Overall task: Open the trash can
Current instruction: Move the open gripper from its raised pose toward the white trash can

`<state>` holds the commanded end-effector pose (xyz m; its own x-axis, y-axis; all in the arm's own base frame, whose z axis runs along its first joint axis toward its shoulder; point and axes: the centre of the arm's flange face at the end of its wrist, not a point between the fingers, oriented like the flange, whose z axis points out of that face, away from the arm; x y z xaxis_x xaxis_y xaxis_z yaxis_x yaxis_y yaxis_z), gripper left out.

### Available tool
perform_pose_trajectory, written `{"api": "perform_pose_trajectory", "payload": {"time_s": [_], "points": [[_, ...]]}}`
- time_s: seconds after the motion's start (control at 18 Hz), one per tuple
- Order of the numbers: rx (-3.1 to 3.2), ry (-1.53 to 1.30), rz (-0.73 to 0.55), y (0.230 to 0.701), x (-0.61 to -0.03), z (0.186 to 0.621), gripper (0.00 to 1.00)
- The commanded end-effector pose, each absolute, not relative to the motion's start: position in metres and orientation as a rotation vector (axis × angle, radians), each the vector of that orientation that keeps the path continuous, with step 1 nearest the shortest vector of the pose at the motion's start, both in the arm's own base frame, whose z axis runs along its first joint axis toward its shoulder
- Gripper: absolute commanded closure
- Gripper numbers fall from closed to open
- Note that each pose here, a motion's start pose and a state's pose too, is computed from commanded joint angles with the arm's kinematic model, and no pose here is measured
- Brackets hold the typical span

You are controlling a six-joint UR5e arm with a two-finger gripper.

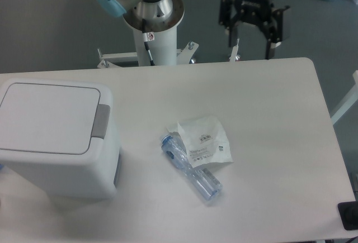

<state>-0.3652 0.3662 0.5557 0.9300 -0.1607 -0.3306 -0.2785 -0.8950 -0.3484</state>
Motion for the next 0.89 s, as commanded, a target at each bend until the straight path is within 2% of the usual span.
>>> {"api": "perform_pose_trajectory", "payload": {"time_s": [0.33,0.89], "points": [[-2.628,0.103,0.337,0.431,-0.327,0.546,0.00],[-2.533,-0.269,0.166,0.500,-0.286,0.535,0.00]]}}
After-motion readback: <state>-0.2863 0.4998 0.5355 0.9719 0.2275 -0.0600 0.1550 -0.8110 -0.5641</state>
